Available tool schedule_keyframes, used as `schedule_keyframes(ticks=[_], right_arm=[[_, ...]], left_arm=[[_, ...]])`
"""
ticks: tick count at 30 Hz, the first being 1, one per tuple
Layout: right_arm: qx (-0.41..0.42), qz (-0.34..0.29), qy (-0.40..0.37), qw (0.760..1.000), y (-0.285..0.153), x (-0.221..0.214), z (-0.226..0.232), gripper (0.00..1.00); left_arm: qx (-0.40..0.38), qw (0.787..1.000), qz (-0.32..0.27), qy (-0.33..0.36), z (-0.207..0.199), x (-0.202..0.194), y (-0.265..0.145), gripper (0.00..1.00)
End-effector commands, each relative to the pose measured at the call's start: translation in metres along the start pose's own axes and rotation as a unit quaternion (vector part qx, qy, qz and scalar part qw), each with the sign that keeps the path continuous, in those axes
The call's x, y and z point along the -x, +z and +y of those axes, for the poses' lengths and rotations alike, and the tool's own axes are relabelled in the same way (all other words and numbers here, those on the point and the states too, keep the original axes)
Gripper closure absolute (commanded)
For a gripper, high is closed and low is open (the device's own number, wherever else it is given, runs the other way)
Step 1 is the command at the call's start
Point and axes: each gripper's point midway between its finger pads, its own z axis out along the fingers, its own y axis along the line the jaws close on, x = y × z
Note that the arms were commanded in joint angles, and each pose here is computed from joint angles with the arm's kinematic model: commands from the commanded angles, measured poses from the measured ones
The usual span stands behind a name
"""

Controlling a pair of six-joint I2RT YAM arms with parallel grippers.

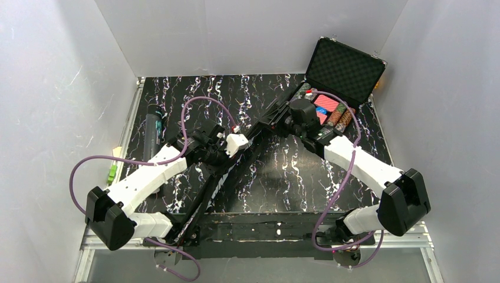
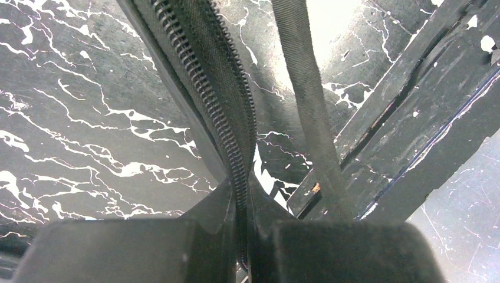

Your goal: Pack up the badminton gear

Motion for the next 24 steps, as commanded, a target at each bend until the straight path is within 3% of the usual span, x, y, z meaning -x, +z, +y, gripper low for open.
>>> schedule_keyframes(ticks=[1,14,21,24], right_arm=[[0.021,0.052,-0.011,0.998,-0.004,-0.035,0.015,0.99],[0.044,0.200,-0.040,0.978,-0.027,-0.138,0.030,0.99],[0.044,0.236,-0.055,0.969,-0.030,-0.163,0.035,0.98],[0.039,0.231,-0.059,0.970,-0.030,-0.163,0.030,0.98]], left_arm=[[0.015,0.998,-0.056,0.020,0.005,0.032,-0.016,1.00],[0.026,0.997,-0.078,0.003,0.011,0.048,-0.013,1.00],[-0.008,0.996,-0.087,-0.023,0.006,0.069,-0.012,1.00],[-0.028,0.995,-0.092,-0.034,0.002,0.075,-0.017,0.93]])
